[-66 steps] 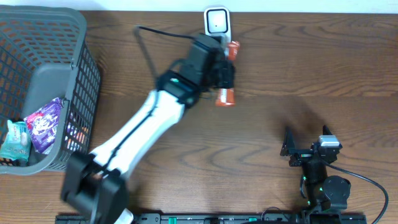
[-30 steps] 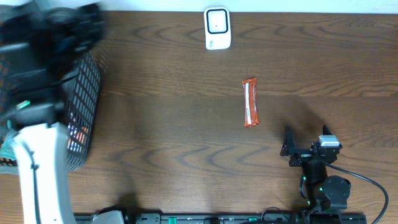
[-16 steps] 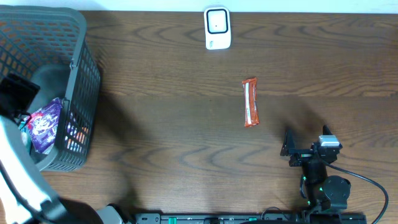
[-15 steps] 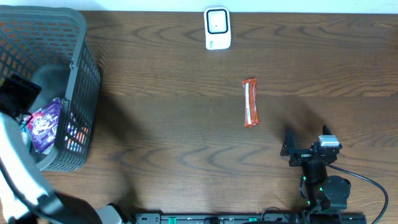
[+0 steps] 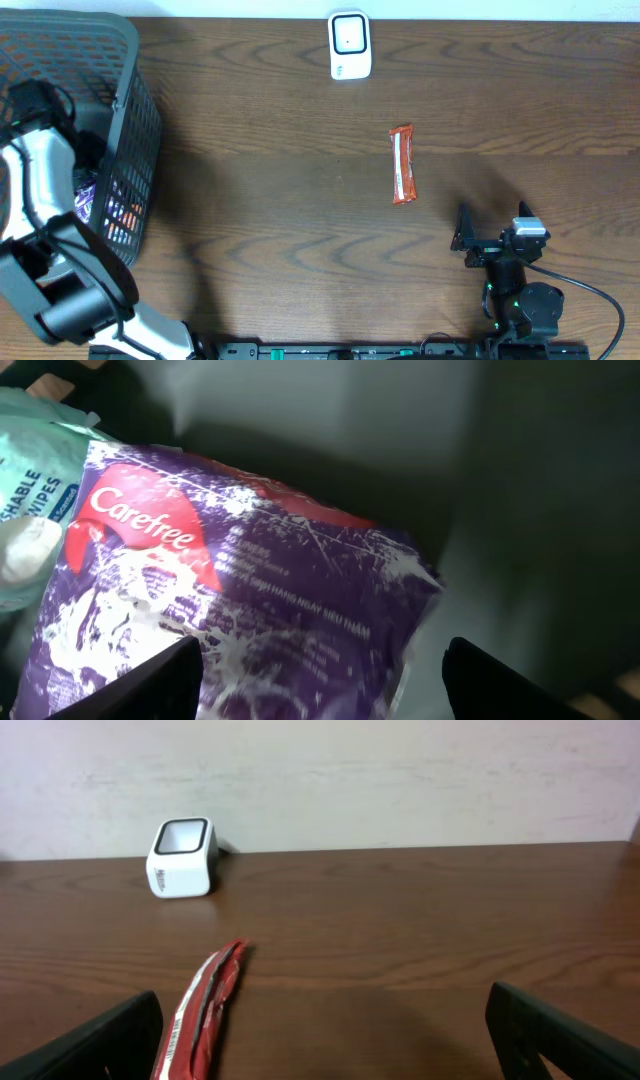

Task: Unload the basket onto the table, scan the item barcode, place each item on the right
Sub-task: 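Reach the left gripper into the basket and grasp the purple Carefree pack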

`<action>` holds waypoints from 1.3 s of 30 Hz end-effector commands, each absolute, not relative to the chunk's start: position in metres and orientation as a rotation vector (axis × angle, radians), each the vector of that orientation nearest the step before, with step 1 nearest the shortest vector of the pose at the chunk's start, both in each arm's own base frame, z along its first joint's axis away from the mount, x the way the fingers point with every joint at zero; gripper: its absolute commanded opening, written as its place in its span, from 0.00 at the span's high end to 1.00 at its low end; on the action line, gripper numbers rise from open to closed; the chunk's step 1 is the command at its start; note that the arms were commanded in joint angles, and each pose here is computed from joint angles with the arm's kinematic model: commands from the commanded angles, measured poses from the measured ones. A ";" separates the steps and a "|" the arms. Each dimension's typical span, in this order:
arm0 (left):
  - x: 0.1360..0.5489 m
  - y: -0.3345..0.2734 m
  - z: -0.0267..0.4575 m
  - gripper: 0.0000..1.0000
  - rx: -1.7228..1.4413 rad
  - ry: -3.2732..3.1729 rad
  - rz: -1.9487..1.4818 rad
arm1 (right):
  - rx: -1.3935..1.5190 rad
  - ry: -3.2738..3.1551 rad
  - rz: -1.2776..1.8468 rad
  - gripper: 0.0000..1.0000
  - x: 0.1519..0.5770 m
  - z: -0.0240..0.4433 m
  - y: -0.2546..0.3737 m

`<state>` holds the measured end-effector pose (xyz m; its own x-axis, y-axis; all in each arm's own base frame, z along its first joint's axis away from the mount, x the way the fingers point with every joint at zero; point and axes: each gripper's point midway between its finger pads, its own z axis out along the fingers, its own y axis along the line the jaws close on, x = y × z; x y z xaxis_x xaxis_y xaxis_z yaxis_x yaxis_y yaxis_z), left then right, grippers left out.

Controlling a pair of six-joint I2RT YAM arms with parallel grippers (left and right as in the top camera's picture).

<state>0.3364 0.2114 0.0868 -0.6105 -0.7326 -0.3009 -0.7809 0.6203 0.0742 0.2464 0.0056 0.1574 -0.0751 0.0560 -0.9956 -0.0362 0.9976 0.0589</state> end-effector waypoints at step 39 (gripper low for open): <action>0.317 -0.049 0.452 0.93 -0.177 1.847 -0.746 | 0.007 1.643 0.061 0.01 0.246 0.157 0.004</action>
